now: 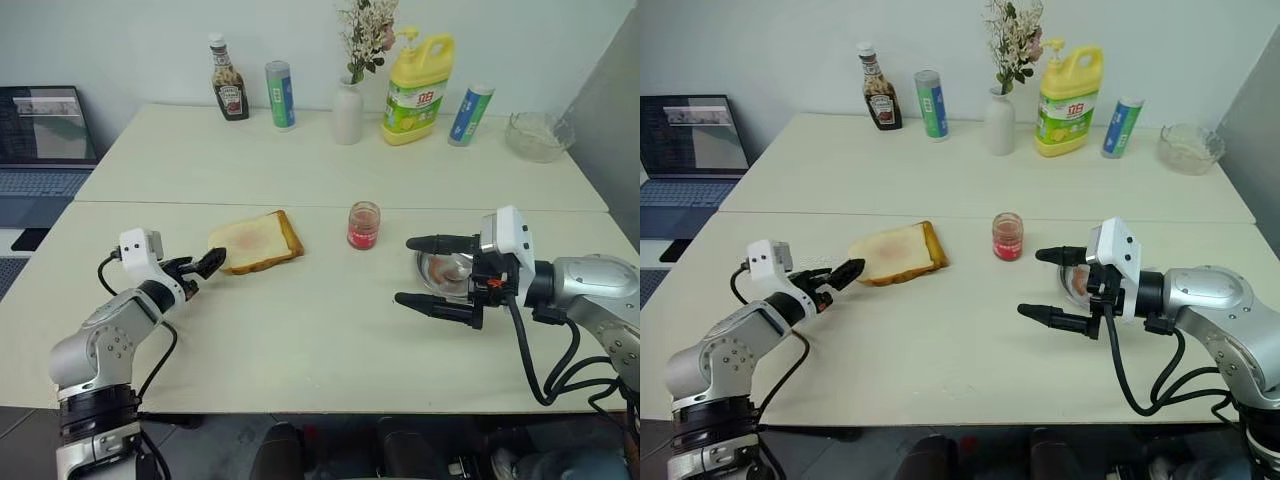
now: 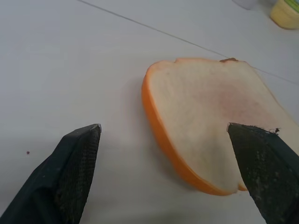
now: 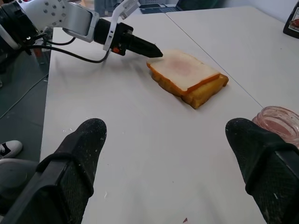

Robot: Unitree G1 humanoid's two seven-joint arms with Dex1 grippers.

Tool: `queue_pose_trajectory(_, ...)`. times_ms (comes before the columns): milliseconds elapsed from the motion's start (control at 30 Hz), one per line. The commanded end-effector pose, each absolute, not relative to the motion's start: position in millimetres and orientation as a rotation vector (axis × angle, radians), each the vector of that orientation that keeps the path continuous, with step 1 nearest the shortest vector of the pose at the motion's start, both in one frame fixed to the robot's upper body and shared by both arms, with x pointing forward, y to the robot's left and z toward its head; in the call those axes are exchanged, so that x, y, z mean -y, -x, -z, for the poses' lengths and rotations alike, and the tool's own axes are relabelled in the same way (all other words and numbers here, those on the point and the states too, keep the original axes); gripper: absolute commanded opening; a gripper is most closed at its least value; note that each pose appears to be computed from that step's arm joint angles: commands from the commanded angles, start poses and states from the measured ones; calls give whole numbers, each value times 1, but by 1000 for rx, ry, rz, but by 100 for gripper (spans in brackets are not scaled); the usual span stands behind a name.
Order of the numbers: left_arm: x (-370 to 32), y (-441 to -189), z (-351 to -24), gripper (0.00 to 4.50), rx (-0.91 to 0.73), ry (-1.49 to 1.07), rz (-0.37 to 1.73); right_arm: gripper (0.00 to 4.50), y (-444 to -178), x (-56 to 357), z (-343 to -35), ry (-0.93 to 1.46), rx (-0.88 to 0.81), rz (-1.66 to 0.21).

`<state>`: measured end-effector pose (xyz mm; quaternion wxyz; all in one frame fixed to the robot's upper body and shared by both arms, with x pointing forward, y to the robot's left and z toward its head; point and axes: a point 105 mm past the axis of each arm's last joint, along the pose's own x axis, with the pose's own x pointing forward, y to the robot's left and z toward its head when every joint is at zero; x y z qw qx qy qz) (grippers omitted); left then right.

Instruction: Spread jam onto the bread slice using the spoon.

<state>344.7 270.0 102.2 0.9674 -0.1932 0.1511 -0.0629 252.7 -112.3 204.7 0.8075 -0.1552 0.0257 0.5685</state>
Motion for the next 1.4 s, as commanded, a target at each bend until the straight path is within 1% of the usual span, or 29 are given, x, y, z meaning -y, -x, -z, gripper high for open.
queue_pose_trajectory(33,-268,-353,-108,413,-293,403,116,450,-248,109,-216,347,-2,-1223)
queue_pose_trajectory(67,-268,-355,-108,396,-293,404,115,450,-248,109,-216,347,0,-1222)
queue_pose_trajectory(133,-266,-357,-111,335,-282,407,122,450,-248,109,-216,345,0,-1220)
queue_pose_trajectory(233,-265,-359,-116,238,-266,411,128,450,-247,110,-215,340,-2,-1214)
queue_pose_trajectory(467,-266,-356,-115,15,-276,408,128,450,-246,111,-212,338,-11,-1203)
queue_pose_trajectory(500,-266,-356,-117,4,-269,407,131,450,-246,112,-211,339,-13,-1201)
queue_pose_trajectory(700,-269,-349,-141,4,-200,367,171,450,-247,114,-209,344,-21,-1192)
queue_pose_trajectory(733,-267,-347,-149,4,-175,353,204,450,-247,115,-208,343,-24,-1190)
queue_pose_trajectory(800,-248,-338,-172,4,-127,299,353,450,-248,117,-206,348,-33,-1185)
queue_pose_trajectory(1000,-220,-326,-199,4,-94,252,578,450,-250,124,-205,366,-48,-1166)
queue_pose_trajectory(1067,-185,-312,-209,4,-116,243,783,450,-251,131,-204,374,-63,-1143)
queue_pose_trajectory(1133,-158,-295,-211,4,-165,227,950,450,-250,137,-203,378,-80,-1128)
queue_pose_trajectory(1267,-128,-270,-207,4,-265,222,1176,450,-237,150,-202,359,-136,-1128)
queue_pose_trajectory(1400,-116,-261,-206,4,-324,236,1291,450,-227,158,-202,343,-172,-1121)
